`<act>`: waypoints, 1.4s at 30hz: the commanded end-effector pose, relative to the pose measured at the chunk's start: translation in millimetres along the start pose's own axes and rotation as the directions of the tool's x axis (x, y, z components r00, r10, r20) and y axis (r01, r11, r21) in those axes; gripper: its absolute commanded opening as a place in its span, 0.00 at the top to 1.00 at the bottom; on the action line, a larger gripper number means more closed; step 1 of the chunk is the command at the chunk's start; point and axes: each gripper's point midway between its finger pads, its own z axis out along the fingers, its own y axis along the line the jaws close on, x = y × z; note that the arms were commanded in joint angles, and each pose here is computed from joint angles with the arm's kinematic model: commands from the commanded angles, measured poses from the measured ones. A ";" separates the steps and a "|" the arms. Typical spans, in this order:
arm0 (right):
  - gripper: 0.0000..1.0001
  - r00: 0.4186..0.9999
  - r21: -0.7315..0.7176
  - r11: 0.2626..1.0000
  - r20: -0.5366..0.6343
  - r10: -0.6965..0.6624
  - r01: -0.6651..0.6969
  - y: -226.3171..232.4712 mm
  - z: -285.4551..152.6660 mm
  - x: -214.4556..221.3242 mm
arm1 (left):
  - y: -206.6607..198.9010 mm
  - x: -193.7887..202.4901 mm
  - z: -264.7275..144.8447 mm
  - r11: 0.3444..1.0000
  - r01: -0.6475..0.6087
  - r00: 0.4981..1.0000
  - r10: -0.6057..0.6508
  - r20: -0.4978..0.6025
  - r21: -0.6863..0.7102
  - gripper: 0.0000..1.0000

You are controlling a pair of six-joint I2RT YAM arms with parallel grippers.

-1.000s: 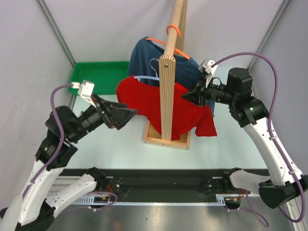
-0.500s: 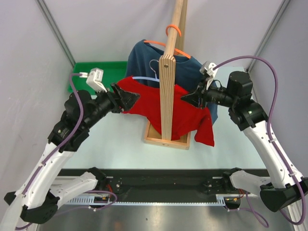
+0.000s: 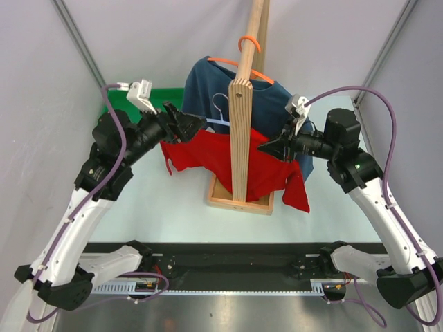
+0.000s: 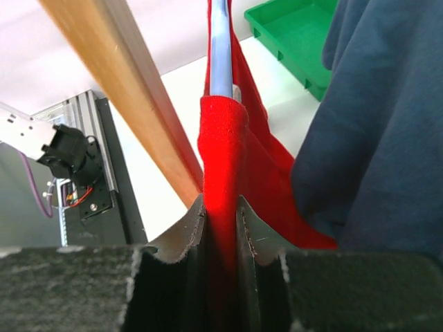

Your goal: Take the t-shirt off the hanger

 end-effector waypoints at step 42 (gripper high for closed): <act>0.02 0.986 0.395 0.905 0.012 0.166 -0.157 18.2 -75.4 25.9 | -19.8 -21.9 33.0 0.999 0.037 0.996 -0.039 0.082 0.023 1.00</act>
